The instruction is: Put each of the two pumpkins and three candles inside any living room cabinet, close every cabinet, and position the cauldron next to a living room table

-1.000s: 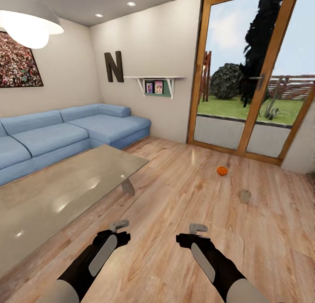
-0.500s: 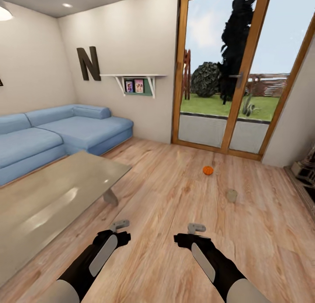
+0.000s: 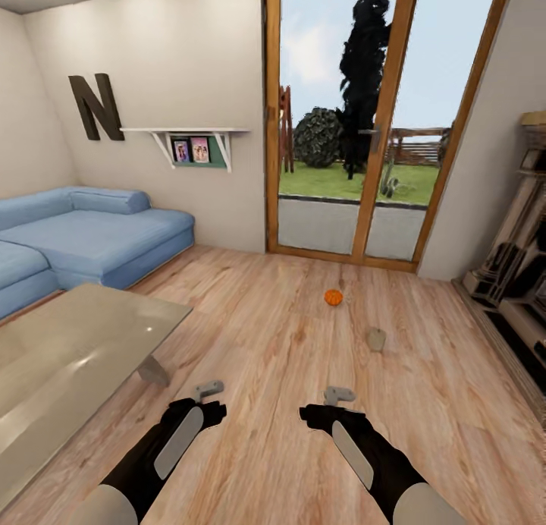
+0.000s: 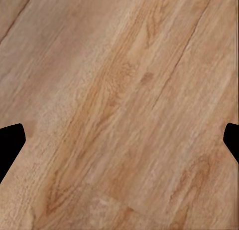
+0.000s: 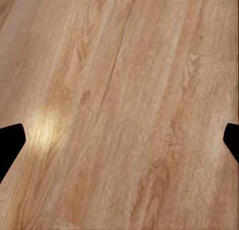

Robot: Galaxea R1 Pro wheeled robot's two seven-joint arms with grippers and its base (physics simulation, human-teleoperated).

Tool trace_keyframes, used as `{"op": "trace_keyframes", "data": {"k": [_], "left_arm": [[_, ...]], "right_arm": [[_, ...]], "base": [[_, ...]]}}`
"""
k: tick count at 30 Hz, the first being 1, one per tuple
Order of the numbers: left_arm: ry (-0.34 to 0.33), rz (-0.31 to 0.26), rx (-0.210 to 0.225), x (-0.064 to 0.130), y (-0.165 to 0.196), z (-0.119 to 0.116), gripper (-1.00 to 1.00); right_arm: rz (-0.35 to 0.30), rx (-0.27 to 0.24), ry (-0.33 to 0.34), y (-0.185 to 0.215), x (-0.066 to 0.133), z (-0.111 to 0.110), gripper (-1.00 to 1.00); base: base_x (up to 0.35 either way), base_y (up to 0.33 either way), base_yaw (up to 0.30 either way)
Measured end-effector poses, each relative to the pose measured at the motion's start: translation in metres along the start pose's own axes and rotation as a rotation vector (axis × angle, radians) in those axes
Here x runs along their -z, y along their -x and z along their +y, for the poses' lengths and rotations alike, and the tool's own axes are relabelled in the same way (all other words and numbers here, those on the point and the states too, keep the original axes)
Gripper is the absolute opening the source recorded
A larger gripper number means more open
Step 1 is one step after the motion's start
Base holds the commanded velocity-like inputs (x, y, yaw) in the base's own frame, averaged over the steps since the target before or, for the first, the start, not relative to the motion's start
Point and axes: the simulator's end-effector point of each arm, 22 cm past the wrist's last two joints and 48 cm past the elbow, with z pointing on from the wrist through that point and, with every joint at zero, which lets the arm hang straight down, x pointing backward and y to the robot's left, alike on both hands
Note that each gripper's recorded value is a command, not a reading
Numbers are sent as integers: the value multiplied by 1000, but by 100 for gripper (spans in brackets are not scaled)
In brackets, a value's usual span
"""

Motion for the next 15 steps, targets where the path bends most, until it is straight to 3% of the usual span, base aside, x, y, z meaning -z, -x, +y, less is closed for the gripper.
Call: {"op": "trace_keyframes", "data": {"k": [9, 15], "left_arm": [[0, 0, 0, 0, 0, 0, 100], [-2, 3, 2, 0, -1, 0, 100]], "right_arm": [[-1, 0, 0, 0, 0, 0, 100], [-1, 0, 0, 0, 0, 0, 100]], "base": [[318, 8, -289], [281, 148, -289]]}}
